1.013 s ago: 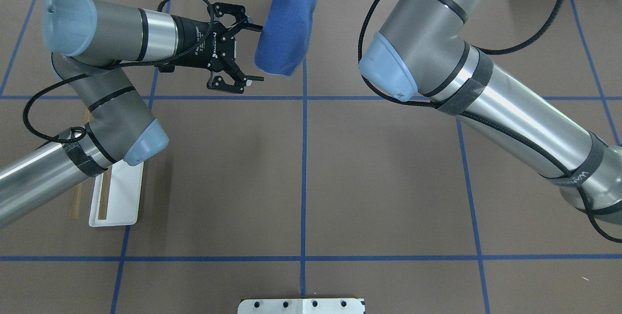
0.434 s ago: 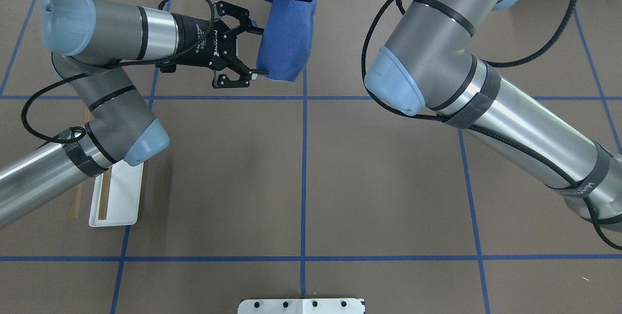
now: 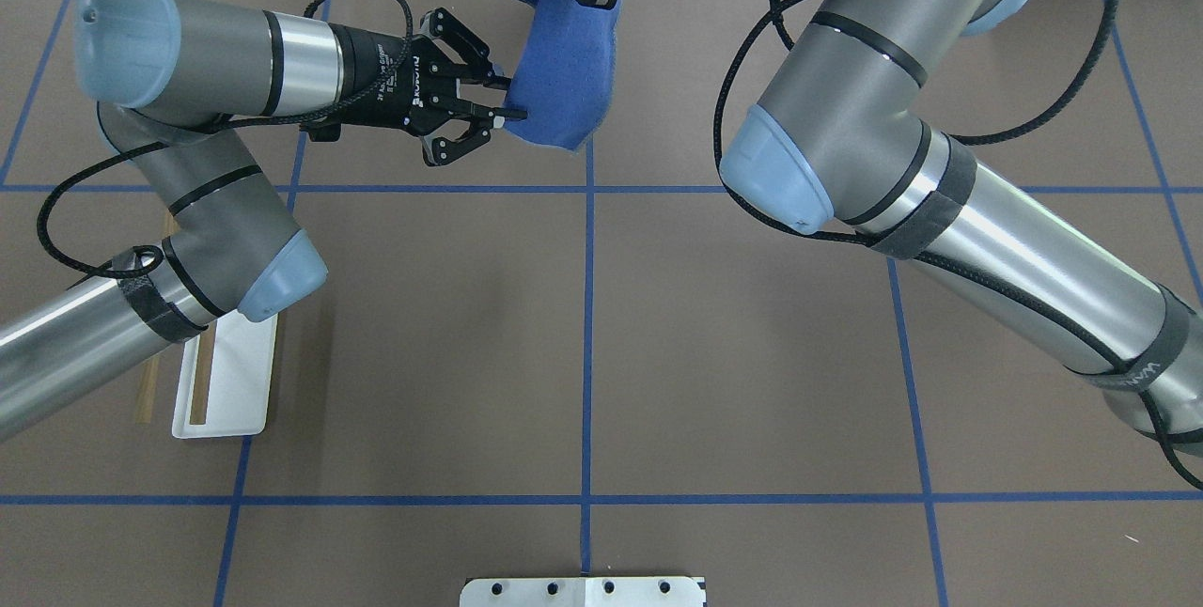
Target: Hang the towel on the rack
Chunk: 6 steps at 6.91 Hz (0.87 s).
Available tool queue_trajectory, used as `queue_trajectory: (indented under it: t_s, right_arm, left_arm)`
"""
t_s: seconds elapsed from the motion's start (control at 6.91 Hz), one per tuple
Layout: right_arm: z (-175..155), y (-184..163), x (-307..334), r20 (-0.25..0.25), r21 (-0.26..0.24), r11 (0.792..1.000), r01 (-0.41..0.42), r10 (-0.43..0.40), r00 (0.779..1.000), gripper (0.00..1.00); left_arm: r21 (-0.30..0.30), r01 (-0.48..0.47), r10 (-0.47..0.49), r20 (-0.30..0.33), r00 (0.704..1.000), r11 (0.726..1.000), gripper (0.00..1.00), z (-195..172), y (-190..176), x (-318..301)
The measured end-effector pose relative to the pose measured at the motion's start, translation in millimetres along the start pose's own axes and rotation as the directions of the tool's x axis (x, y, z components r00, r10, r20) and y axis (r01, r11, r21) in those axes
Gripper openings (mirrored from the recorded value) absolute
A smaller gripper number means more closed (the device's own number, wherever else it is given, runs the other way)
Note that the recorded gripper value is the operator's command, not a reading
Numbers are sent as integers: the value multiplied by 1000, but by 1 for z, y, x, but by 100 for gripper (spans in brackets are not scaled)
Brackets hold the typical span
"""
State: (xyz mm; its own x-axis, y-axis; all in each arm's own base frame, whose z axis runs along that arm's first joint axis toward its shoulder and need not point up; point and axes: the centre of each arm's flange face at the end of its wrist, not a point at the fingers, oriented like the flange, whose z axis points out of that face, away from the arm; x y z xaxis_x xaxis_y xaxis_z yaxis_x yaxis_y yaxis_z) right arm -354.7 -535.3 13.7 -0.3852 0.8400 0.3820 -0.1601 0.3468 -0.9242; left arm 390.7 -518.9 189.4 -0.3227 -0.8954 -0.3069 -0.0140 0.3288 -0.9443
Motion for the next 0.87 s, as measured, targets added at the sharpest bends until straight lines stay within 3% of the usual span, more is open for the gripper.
queue_trajectory:
  t_s: [0.14,0.58,0.72,0.87]
  right_arm:
    - [0,-2,1,3,-2,1000,1,-1,1000,99]
    - [-20,-19,13,7,-3,998,57,-57,998,100]
    - [-39,-36,19,10,5,995,99,-99,995,100]
    - [-52,-51,20,5,15,992,128,-128,992,100]
  left_arm:
    - [0,-2,2,0,1000,1000,0,0,-1,0]
    - [9,-86,86,1,996,996,0,-2,-5,-1]
    - [21,-178,178,4,984,984,0,-5,-13,-2]
    - [32,-304,304,12,953,952,0,-13,-23,-6]
